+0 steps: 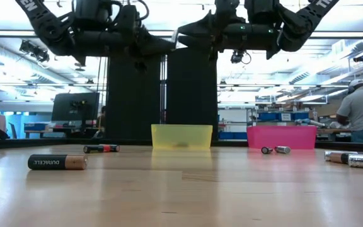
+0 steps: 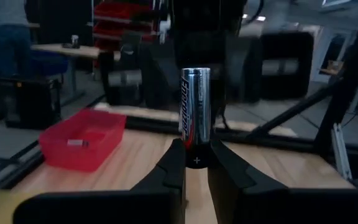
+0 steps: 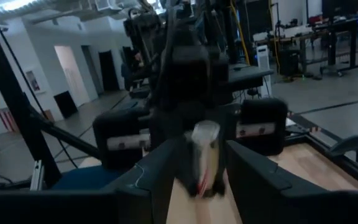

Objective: Sort batteries
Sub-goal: Put the silver battery into the red bin

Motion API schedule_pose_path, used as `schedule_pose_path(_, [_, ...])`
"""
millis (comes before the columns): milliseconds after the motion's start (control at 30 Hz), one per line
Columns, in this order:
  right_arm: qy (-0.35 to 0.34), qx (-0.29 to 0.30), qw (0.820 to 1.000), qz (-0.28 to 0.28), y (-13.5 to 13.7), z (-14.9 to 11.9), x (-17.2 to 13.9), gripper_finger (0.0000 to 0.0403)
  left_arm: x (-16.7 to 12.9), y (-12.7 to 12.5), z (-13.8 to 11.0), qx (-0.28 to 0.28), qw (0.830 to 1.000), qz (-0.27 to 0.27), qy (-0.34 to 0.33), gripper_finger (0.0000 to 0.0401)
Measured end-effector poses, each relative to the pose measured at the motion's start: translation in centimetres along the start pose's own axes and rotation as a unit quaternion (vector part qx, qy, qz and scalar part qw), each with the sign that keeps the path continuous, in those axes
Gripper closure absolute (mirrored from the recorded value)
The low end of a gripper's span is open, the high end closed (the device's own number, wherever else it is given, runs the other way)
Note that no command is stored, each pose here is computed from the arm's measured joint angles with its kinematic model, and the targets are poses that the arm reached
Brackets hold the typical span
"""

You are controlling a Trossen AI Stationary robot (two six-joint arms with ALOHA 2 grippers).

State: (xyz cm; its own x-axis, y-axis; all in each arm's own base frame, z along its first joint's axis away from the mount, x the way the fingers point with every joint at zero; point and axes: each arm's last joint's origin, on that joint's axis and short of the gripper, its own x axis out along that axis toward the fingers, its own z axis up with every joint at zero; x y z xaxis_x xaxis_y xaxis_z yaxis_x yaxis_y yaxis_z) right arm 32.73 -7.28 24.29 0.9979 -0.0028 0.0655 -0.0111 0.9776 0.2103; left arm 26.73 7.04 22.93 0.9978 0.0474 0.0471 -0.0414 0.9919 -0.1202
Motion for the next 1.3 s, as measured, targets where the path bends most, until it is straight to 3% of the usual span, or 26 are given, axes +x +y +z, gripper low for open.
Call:
schedule_pose_path(333, [-0.016,-0.014,1.000,0.009,0.1,0.3,0.0,0.0257,1.8,0.6,0.0,0.006,0.999,-0.038,0.008,0.0354])
schedule_pose_path(667, [-0.017,-0.027,1.000,0.002,0.1,0.3,0.0,0.0338,1.8,0.6,0.1,0.013,0.999,-0.038,0.000,0.0354])
schedule_pose_path(833, [-0.014,-0.044,0.999,-0.002,0.1,0.2,0.0,0.0338,1.8,0.8,-0.1,0.026,1.000,-0.012,0.005,0.0354])
schedule_pose_path(1100, [-0.020,-0.045,0.998,-0.026,-0.9,0.5,-0.2,0.0338,1.8,1.0,-0.8,0.044,0.998,0.017,0.040,0.0261])
schedule_pose_path(1300, [-0.012,-0.039,0.996,-0.074,-2.8,1.3,-1.2,0.0338,1.6,1.4,-1.8,0.074,0.991,0.068,0.090,0.0246])
